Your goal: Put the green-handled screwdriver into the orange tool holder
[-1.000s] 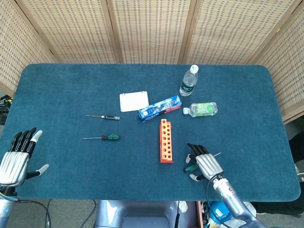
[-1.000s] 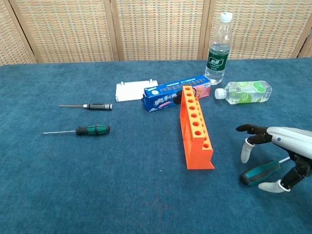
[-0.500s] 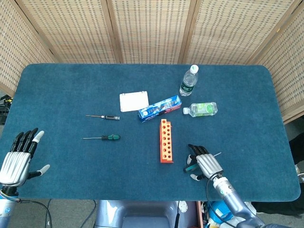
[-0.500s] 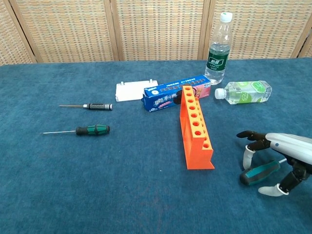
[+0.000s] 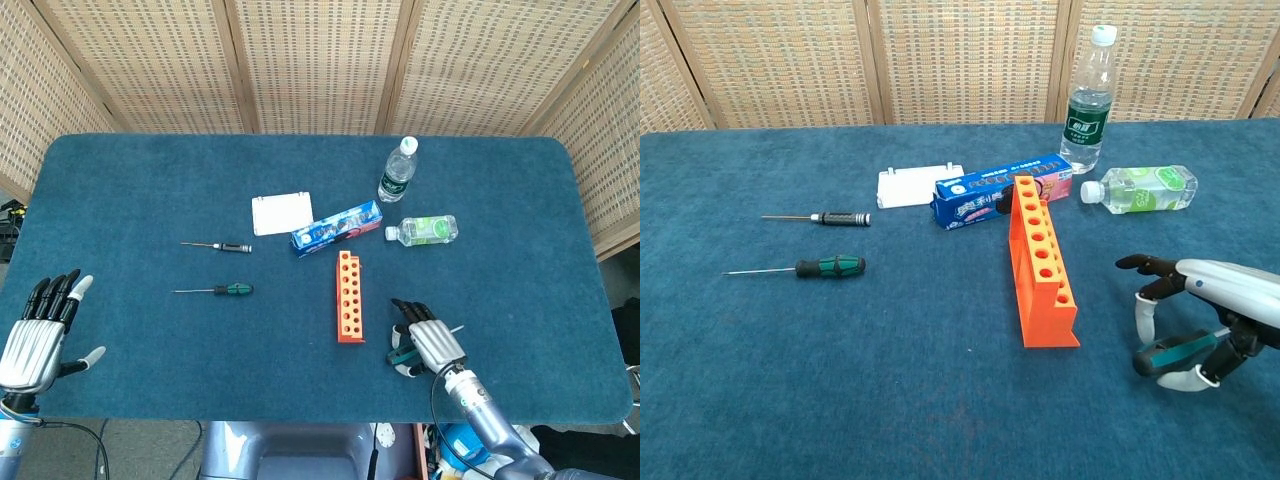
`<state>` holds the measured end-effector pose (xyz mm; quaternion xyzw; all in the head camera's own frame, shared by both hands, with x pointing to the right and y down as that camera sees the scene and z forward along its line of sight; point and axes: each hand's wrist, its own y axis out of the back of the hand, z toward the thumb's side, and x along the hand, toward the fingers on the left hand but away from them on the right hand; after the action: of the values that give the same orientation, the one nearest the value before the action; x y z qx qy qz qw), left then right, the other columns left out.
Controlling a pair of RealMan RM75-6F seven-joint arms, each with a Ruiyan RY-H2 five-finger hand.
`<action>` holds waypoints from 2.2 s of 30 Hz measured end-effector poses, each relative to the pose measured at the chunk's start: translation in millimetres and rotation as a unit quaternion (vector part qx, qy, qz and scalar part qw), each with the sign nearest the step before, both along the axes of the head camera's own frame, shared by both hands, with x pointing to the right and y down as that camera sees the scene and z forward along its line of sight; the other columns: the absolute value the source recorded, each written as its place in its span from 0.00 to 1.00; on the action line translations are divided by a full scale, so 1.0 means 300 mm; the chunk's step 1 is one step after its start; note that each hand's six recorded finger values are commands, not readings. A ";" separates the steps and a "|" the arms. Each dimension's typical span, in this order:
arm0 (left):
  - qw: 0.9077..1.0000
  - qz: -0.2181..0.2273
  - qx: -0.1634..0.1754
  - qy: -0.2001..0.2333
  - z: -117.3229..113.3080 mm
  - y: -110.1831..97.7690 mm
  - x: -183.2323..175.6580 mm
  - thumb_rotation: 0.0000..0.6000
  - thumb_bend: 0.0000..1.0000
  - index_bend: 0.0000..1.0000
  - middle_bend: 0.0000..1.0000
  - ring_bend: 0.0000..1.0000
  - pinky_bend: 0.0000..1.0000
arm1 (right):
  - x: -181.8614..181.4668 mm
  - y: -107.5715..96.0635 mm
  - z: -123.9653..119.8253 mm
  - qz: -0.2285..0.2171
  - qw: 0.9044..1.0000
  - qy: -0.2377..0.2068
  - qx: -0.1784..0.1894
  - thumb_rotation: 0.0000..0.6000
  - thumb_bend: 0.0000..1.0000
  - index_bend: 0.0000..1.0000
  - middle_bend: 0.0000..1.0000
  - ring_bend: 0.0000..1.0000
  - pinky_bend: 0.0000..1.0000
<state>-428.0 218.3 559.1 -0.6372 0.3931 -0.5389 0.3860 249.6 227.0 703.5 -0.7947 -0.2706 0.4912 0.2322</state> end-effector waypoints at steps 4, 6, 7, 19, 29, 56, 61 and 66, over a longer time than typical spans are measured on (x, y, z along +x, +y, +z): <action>1.000 0.000 0.000 0.001 0.000 -0.001 0.000 1.00 0.00 0.00 0.00 0.00 0.00 | -0.008 -0.015 -0.020 0.000 1.000 -0.003 0.006 1.00 0.20 0.65 0.01 0.00 0.00; 1.000 0.000 0.000 0.001 -0.001 -0.001 0.000 1.00 0.00 0.00 0.00 0.00 0.00 | -0.007 -0.025 -0.030 0.001 1.000 -0.003 0.010 1.00 0.20 0.65 0.01 0.00 0.00; 1.000 0.000 0.000 0.001 -0.002 -0.001 0.000 1.00 0.00 0.00 0.00 0.00 0.00 | -0.007 -0.034 -0.039 0.003 1.000 -0.004 0.013 1.00 0.20 0.66 0.01 0.00 0.00; 1.000 -0.002 0.005 0.004 -0.011 -0.004 -0.004 1.00 0.00 0.00 0.00 0.00 0.00 | 0.008 -0.176 -0.201 0.065 0.996 -0.034 0.052 1.00 0.20 0.68 0.03 0.00 0.00; 1.000 -0.003 0.005 0.005 -0.011 -0.006 -0.006 1.00 0.00 0.00 0.00 0.00 0.00 | 0.039 -0.279 -0.334 0.139 0.987 -0.068 0.043 1.00 0.20 0.70 0.04 0.00 0.00; 1.000 -0.001 0.007 0.005 -0.013 -0.005 -0.004 1.00 0.00 0.00 0.00 0.00 0.00 | -0.002 -0.414 -0.523 0.277 0.942 -0.186 -0.031 1.00 0.20 0.72 0.06 0.00 0.00; 1.000 -0.001 0.010 0.006 -0.016 -0.007 -0.002 1.00 0.00 0.00 0.00 0.00 0.00 | -0.029 -0.442 -0.553 0.312 0.918 -0.239 -0.059 1.00 0.20 0.72 0.07 0.00 0.00; 1.000 -0.005 0.013 0.009 -0.021 -0.009 -0.011 1.00 0.00 0.00 0.00 0.00 0.00 | -0.048 -0.464 -0.575 0.325 0.908 -0.256 -0.065 1.00 0.20 0.73 0.07 0.00 0.00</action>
<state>-431.4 215.7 552.8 -0.6349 0.4067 -0.5300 0.3880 235.2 87.9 531.0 -0.7743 -0.5317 0.3361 -0.0700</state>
